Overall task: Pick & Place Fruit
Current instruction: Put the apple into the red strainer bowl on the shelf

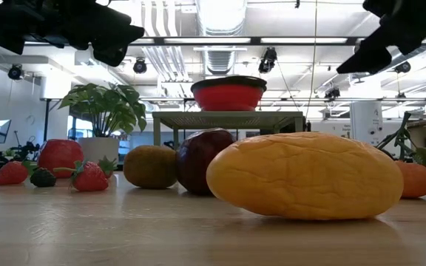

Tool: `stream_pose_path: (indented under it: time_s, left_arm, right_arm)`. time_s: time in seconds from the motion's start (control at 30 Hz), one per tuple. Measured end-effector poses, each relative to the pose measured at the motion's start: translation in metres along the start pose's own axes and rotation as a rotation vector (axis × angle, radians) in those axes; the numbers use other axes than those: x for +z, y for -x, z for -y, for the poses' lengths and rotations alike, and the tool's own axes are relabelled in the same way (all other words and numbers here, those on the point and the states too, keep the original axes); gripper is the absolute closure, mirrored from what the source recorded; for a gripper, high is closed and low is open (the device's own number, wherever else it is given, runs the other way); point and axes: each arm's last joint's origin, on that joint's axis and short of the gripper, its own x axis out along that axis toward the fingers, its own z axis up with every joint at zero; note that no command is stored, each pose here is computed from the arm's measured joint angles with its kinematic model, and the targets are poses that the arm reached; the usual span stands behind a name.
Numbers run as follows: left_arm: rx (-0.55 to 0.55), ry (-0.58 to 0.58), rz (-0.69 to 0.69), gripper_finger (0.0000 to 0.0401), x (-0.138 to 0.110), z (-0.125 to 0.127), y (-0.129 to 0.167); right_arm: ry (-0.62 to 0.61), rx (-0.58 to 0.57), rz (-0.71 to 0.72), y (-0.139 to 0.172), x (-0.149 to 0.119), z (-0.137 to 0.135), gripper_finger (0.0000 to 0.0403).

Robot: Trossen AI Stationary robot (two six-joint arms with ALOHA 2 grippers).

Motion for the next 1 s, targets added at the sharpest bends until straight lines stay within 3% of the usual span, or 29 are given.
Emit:
stream_pose_path:
  time_s: [0.3,0.6,0.73,0.87,1.0]
  left_arm:
    - [-0.001,-0.006,0.0,0.024,0.0,0.0,0.0]
    - [0.0,0.042,-0.028,0.024,0.002,0.0,-0.001]
    - [0.043,0.067,-0.204,0.024,0.015,-0.002,-0.001]
    - [0.242,0.155,-0.406,0.024,0.041,-0.007,0.002]
    - [0.422,0.165,-0.65,0.0224,0.064,-0.011,0.013]
  right_arm:
    - [-0.016,0.016,0.076,0.015,-0.01,0.006,0.0003]
    - [0.185,0.009,0.12,0.022,-0.007,0.007,0.0003]
    - [0.198,0.008,0.116,0.021,-0.007,0.007,0.0003]
    - [0.199,0.007,0.113,0.021,-0.007,0.007,0.0003]
    - [0.2,0.006,0.106,0.019,-0.007,0.007,0.0003]
